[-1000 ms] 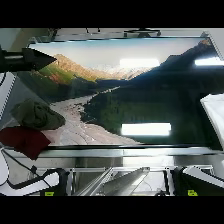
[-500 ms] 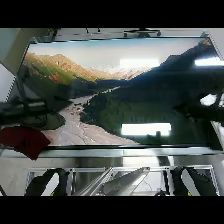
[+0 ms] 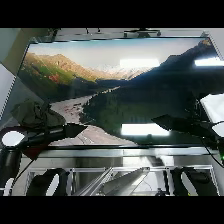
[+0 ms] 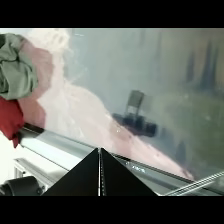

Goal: Fold the shirts.

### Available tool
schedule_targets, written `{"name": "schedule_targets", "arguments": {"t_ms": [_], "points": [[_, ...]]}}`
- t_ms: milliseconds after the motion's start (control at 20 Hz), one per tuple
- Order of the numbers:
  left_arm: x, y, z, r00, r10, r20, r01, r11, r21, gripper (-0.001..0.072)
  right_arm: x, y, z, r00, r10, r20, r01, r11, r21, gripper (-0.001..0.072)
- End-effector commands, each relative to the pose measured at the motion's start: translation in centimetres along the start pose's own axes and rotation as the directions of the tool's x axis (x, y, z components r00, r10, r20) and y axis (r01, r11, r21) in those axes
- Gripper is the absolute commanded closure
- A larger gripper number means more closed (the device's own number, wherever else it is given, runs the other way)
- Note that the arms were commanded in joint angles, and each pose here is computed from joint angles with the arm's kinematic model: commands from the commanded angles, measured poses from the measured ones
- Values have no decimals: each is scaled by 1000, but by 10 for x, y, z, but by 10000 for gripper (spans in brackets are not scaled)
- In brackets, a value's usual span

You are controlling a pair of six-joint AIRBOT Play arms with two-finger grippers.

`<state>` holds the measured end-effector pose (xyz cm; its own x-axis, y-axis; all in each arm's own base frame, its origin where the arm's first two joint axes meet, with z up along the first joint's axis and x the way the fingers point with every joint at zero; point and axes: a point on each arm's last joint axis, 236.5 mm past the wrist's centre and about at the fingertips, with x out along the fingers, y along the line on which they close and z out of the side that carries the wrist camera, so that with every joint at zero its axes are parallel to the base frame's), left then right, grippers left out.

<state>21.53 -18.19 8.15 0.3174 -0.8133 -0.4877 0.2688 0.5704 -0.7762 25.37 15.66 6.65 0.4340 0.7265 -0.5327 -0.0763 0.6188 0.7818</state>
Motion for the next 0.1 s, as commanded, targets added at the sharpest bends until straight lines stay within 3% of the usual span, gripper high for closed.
{"name": "schedule_targets", "arguments": {"t_ms": [0,50], "points": [[2,1,-3,1000,1,4,-1,1000,1,689,2,3,-1,1000,16,4,-16,1000,0,690],[2,1,-3,1000,1,4,-1,1000,1,689,2,3,-1,1000,16,4,-16,1000,0,689]]}}
